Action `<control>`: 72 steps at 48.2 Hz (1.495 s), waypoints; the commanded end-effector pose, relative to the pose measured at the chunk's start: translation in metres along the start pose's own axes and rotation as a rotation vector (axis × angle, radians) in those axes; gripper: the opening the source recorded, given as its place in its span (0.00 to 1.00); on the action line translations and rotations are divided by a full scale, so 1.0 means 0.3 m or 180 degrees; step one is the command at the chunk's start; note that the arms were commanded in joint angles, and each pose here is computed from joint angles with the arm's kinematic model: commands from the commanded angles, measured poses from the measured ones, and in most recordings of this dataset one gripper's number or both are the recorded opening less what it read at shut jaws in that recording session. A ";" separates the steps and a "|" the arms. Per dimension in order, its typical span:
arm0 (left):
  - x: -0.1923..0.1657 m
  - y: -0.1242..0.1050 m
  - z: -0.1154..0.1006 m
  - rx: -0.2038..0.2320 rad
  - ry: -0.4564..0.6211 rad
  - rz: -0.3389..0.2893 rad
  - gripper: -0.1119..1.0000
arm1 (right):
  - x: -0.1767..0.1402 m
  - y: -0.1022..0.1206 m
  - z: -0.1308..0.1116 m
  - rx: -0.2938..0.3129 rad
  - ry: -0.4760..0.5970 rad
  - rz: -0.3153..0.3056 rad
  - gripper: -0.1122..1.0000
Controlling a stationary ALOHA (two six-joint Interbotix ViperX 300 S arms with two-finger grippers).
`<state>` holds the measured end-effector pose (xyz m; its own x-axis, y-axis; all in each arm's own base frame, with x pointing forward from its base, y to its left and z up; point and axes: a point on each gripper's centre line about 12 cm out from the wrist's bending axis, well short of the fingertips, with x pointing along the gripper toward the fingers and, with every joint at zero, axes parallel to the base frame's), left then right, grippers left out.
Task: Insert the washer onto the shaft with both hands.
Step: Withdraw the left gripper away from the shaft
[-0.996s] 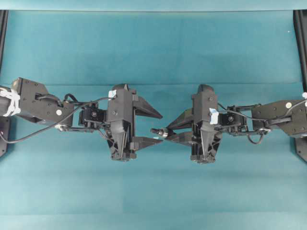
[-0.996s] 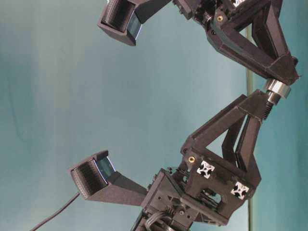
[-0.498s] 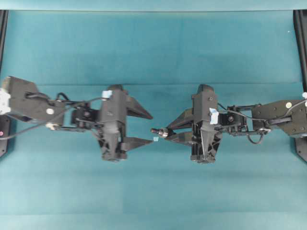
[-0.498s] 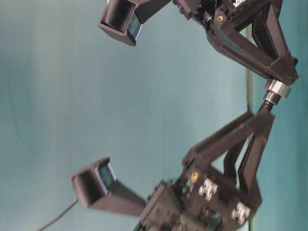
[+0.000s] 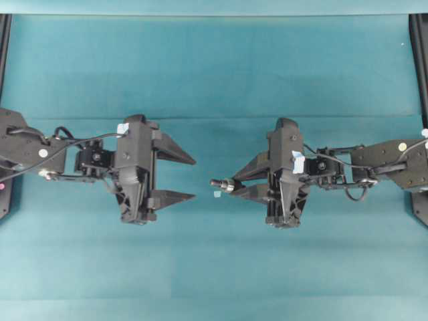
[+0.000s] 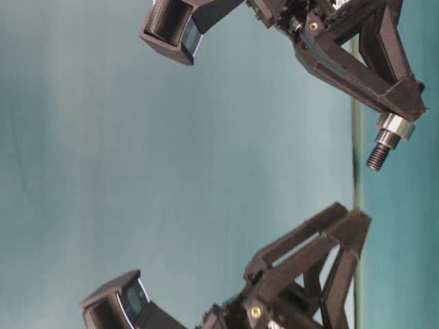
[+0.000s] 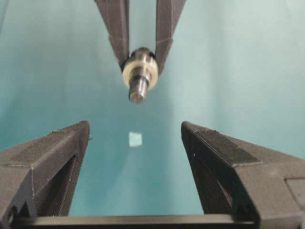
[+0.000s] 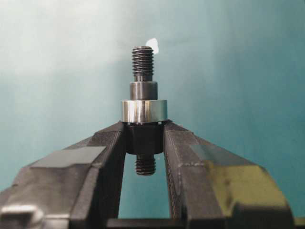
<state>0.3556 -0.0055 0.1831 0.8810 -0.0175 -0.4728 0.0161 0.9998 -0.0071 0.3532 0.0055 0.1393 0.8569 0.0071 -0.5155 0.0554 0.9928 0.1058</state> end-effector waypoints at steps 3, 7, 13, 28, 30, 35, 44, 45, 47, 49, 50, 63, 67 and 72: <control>-0.024 -0.004 0.028 0.0010 -0.0093 -0.0009 0.86 | -0.005 0.006 0.027 -0.0021 -0.0057 0.0014 0.10; -0.030 -0.004 0.024 0.0015 -0.0054 -0.0008 0.86 | -0.005 0.007 0.023 -0.0024 -0.0033 0.0015 0.10; -0.038 -0.003 0.015 0.0015 0.0049 -0.0004 0.86 | -0.005 0.005 0.021 -0.0021 -0.0014 0.0009 0.10; -0.054 -0.003 0.013 0.0010 0.0073 -0.0002 0.86 | -0.005 0.007 0.020 -0.0024 -0.0003 0.0012 0.10; -0.055 -0.003 0.010 0.0015 0.0078 -0.0003 0.86 | -0.005 0.007 0.020 -0.0024 -0.0003 0.0012 0.10; -0.062 -0.003 0.004 0.0015 0.0083 -0.0003 0.86 | -0.005 0.006 0.017 -0.0024 0.0016 0.0010 0.10; -0.068 -0.003 0.003 0.0005 0.0083 -0.0002 0.86 | -0.006 0.008 0.019 -0.0026 0.0012 0.0015 0.10; -0.067 -0.003 0.002 0.0010 0.0083 -0.0003 0.86 | -0.005 0.008 0.017 -0.0026 0.0016 0.0015 0.10; -0.068 -0.003 0.003 0.0005 0.0083 -0.0002 0.86 | -0.005 0.008 0.017 -0.0026 0.0021 0.0014 0.10; -0.068 -0.003 0.003 0.0010 0.0078 -0.0003 0.86 | -0.005 0.008 0.017 -0.0026 0.0016 0.0015 0.10; -0.067 -0.003 0.002 0.0005 0.0083 -0.0002 0.86 | -0.005 0.008 0.017 -0.0026 0.0021 0.0014 0.10; -0.067 -0.003 0.002 0.0010 0.0083 -0.0003 0.86 | -0.005 0.008 0.019 -0.0026 0.0012 0.0015 0.10; -0.067 -0.003 0.001 0.0005 0.0088 -0.0002 0.86 | -0.004 0.009 0.021 -0.0026 0.0007 0.0016 0.10; -0.067 -0.003 0.002 0.0005 0.0083 -0.0002 0.86 | -0.004 0.009 0.021 -0.0026 0.0012 0.0015 0.10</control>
<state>0.3362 -0.0050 0.1836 0.8520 -0.0146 -0.5233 0.0121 0.9999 -0.0082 0.3509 0.0061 0.1356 0.8373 0.0090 -0.5467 0.0571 0.9930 0.1038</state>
